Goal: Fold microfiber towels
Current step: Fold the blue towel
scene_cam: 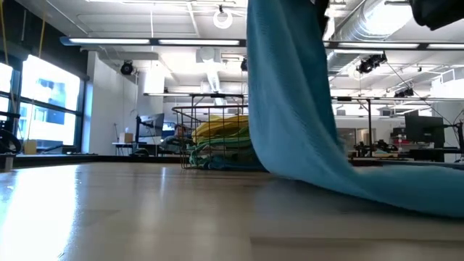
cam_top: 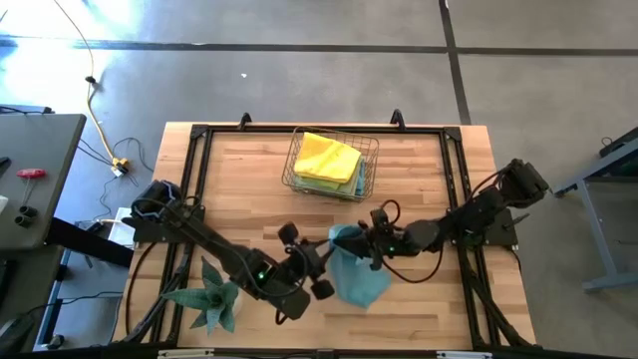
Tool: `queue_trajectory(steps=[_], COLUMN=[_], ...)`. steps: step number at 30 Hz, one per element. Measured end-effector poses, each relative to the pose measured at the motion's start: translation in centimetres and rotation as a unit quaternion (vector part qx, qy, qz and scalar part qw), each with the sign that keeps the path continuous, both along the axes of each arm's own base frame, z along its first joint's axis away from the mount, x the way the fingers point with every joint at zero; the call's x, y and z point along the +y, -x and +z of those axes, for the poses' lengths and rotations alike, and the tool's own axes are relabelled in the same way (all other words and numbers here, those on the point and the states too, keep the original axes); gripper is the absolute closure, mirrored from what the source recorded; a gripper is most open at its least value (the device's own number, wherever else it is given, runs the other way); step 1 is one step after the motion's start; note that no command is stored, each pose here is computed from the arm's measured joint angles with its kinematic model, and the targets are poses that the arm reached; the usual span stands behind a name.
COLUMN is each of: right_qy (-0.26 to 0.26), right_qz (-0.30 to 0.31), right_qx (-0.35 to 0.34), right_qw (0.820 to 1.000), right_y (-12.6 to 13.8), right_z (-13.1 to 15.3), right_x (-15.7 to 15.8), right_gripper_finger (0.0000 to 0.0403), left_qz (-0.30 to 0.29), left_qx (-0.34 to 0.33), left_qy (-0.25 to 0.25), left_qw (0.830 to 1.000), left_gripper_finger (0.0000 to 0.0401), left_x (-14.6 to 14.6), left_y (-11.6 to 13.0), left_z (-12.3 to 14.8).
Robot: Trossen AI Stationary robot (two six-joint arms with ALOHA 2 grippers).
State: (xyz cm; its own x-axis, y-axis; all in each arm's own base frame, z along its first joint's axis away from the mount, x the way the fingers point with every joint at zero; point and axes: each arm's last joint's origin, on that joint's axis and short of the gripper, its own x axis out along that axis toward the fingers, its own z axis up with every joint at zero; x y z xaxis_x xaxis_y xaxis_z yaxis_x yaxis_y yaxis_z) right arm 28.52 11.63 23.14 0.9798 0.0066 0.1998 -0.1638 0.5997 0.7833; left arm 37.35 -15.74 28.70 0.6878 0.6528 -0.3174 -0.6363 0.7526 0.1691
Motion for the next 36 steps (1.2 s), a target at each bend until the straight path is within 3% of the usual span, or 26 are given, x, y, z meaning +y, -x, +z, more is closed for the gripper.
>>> queue_trajectory(steps=[4,8,13,16,19,22,26,32,36], right_qy=[0.023,0.079,0.165,0.213,0.229,0.210,0.179,0.247,0.272], right_qz=[0.000,-0.035,-0.084,-0.127,-0.155,-0.183,-0.232,-0.211,-0.203], right_qx=[-0.023,-0.045,-0.072,-0.065,-0.044,-0.019,0.013,0.095,0.177], right_qw=[0.999,0.995,0.980,0.967,0.960,0.960,0.956,0.941,0.924], right_y=[-0.2,0.0,1.2,2.2,3.1,3.7,3.9,2.6,2.5], right_z=[0.6,2.0,4.4,5.6,6.3,6.5,7.0,9.4,10.8], right_x=[-1.0,-2.3,-3.5,-3.8,-3.8,-3.6,-3.0,-1.8,-1.8], right_gripper_finger=[0.0403,0.0403,0.0403,0.0403,0.0403,0.0403,0.0403,0.0403,0.0403], left_qz=[0.016,0.022,0.046,0.067,0.084,0.090,0.093,0.029,0.047], left_qx=[-0.006,-0.016,-0.035,-0.039,-0.034,-0.029,-0.047,-0.049,-0.052], left_qy=[-0.012,-0.009,-0.024,-0.062,-0.102,-0.114,-0.089,-0.009,-0.015], left_qw=[1.000,1.000,0.998,0.995,0.991,0.989,0.991,0.998,0.997], left_gripper_finger=[0.0304,0.0304,0.0304,0.0304,0.0304,0.0304,0.0304,0.0304,0.0304], left_x=[0.6,0.9,1.0,0.8,0.7,1.1,2.1,4.4,5.3], left_y=[-0.3,-0.5,-0.4,-0.3,-0.2,-0.4,-1.0,-2.5,-2.7], left_z=[0.1,0.3,1.2,2.4,4.0,5.0,5.7,5.5,5.6])
